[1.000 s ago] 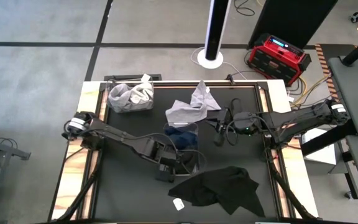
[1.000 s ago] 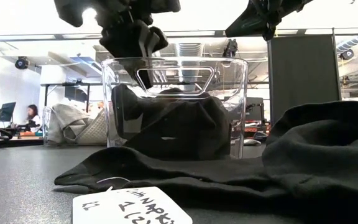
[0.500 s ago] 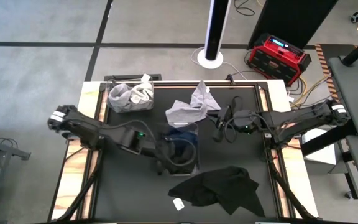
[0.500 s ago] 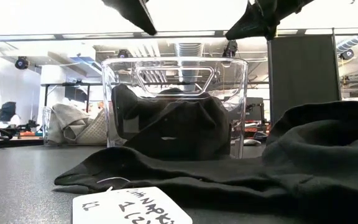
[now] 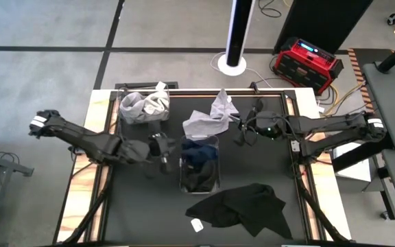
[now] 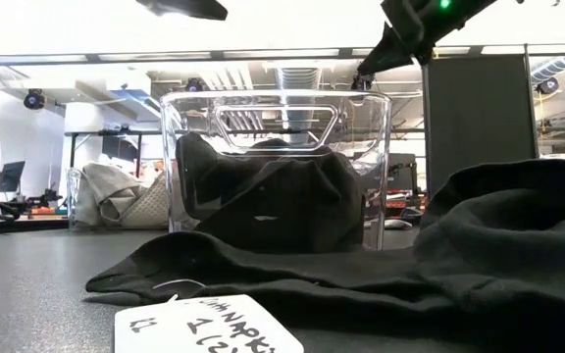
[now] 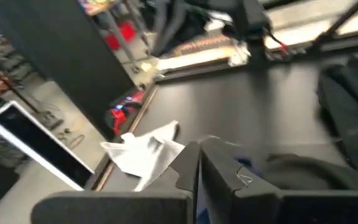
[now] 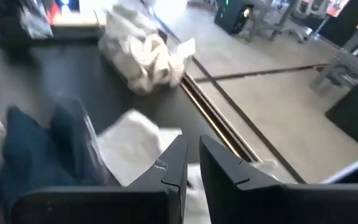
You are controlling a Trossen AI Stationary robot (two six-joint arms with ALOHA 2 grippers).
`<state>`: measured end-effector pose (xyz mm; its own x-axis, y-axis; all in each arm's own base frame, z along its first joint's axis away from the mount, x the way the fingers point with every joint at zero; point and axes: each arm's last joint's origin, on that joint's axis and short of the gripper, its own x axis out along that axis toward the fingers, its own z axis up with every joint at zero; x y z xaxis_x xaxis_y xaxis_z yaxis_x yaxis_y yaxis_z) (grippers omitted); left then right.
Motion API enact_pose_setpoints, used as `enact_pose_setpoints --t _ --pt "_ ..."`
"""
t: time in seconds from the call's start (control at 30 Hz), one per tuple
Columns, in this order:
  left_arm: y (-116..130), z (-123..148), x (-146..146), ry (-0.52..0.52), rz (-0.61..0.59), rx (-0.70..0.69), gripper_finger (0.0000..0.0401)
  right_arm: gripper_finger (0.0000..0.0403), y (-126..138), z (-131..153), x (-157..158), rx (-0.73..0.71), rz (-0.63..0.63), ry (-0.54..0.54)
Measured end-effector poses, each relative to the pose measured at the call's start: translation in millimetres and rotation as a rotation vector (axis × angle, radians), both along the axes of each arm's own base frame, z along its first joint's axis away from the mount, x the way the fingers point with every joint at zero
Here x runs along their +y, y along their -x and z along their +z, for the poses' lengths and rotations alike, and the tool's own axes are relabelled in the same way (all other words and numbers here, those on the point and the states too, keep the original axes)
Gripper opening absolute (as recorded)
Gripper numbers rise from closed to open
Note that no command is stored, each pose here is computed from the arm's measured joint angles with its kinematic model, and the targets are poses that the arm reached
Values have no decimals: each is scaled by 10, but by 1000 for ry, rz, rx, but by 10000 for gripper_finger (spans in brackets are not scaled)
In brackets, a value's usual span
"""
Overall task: Sort towels by color in basket
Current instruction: Put the black towel into the bottom transparent bin
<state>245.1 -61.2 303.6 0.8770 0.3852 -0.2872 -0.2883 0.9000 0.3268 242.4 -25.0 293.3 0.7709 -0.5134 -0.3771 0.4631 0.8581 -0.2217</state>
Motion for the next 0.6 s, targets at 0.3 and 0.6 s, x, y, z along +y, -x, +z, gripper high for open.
enact_pose_setpoints --t 0.3,0.6 --pt "143 -56 45 15 6 -22 0 34 114 -152 126 281 427 -244" --pt "101 -126 31 3 5 7 0 34 284 -333 436 465 458 -559"
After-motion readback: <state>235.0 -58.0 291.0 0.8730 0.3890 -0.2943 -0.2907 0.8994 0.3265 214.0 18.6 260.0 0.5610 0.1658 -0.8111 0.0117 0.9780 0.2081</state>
